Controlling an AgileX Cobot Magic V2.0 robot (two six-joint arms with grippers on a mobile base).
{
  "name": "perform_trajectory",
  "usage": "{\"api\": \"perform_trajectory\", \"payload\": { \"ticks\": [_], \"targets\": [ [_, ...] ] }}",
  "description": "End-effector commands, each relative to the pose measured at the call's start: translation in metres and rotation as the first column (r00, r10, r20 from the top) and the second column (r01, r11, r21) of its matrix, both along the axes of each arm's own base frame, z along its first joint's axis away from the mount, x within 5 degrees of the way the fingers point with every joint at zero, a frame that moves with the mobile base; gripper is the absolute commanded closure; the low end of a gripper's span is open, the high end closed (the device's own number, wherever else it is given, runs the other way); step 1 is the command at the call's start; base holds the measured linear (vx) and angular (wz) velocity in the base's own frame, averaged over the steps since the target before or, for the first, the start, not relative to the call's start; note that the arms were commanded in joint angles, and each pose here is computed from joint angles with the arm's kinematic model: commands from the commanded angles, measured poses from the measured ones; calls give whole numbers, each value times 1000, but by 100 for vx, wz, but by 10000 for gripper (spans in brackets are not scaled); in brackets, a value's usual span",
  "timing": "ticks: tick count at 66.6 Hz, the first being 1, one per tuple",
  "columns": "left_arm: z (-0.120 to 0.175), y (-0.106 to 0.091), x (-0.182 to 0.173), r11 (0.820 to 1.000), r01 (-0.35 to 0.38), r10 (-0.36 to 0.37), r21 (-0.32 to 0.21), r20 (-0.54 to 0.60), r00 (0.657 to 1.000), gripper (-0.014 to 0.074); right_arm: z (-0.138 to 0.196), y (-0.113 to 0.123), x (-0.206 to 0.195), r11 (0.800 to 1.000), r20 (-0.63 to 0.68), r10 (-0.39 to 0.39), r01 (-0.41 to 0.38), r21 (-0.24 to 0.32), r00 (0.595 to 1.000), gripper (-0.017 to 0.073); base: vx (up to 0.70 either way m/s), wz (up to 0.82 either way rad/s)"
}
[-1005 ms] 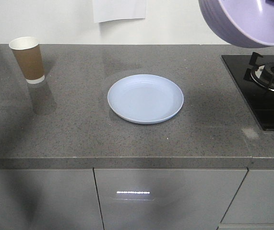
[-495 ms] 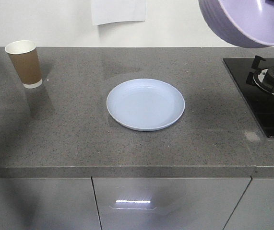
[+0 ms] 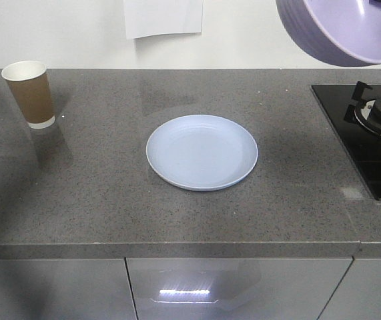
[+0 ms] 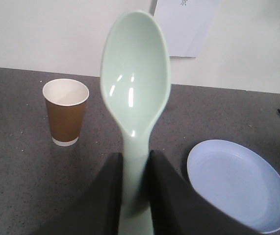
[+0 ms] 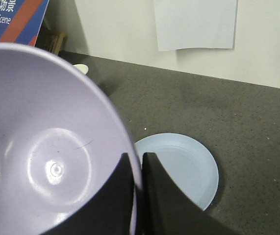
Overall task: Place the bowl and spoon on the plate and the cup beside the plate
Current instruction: 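Drive forward until the plate is centered in front of the robot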
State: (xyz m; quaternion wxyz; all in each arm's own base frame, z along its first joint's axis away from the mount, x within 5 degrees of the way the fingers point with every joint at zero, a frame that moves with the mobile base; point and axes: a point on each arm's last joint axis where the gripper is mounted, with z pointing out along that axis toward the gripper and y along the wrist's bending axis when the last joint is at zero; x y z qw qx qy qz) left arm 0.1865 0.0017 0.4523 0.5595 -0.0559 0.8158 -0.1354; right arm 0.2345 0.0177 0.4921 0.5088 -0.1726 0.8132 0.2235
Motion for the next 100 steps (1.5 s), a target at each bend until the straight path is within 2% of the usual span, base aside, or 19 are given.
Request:
{"api": "perform_trajectory", "payload": {
  "ticks": [1,100],
  "targets": [
    [14,0,-3,1000,-15,17,-23,91,996,599,17,2,-9,999,89,-13,9,38,996,568,4,-1],
    [14,0,-3,1000,-15,17,-23,91,996,599,17,2,-9,999,89,-13,9,38,996,568,4,-1]
  ]
}}
